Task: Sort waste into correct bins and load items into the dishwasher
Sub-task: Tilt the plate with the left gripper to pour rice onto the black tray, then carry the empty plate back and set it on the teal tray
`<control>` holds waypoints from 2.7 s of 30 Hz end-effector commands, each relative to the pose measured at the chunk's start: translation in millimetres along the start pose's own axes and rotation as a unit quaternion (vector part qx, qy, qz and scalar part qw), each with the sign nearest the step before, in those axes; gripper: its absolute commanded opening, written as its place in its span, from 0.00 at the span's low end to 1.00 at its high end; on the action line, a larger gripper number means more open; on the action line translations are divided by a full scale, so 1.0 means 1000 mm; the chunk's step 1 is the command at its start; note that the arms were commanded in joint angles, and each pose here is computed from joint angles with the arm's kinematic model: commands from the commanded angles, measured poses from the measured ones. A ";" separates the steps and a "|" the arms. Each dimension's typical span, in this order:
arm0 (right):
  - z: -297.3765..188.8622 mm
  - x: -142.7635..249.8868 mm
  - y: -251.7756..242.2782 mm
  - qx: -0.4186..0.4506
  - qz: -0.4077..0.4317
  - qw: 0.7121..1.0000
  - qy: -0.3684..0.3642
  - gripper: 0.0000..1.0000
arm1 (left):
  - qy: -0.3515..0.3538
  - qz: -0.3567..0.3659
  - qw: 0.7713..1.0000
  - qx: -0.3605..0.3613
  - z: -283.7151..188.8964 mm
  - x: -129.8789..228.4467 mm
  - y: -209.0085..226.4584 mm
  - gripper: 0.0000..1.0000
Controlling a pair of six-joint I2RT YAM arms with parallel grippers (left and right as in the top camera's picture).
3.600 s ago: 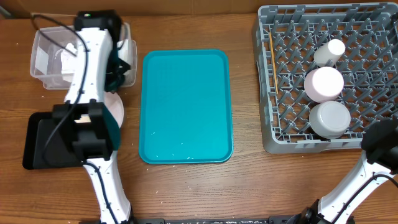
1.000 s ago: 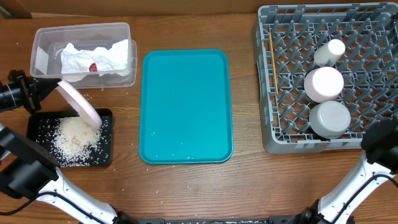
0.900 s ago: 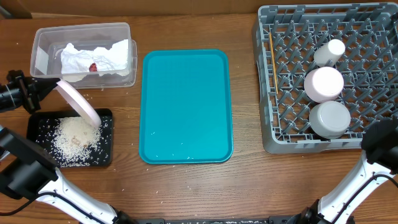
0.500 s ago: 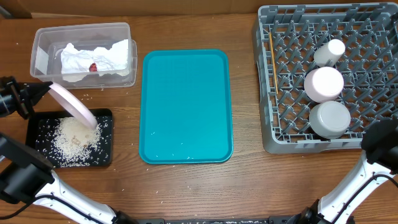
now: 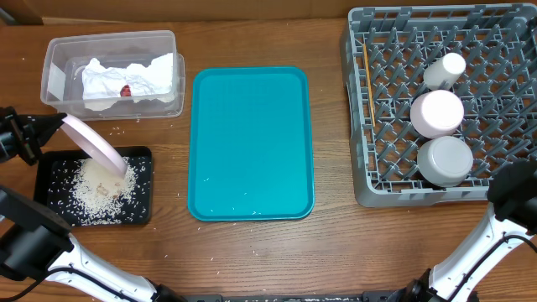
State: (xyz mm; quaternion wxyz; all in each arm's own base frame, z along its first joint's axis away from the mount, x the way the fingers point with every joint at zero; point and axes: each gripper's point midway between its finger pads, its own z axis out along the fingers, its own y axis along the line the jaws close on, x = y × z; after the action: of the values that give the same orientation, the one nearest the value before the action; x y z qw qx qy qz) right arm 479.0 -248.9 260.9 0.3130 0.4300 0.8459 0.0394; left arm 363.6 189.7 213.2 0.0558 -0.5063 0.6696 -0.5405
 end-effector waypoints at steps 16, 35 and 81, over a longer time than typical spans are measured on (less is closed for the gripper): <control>-0.024 -0.011 0.008 -0.016 0.000 0.999 -0.028 1.00 | 0.081 0.106 0.989 -0.063 0.070 0.066 -0.017 0.04; -0.024 -0.011 0.008 -0.016 0.000 0.999 -0.027 1.00 | 0.040 0.395 0.837 -0.377 0.309 0.218 0.045 0.04; -0.054 0.099 0.170 -0.345 -0.127 0.918 0.150 1.00 | -0.216 0.518 0.741 -0.369 0.281 0.192 -0.070 0.83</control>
State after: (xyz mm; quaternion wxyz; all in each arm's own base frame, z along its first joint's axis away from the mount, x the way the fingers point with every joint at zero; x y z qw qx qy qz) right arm 523.5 -129.7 297.3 0.3252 0.2726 0.8534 0.3028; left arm 477.9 -171.7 195.7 0.2308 -0.1302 0.9642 -0.0098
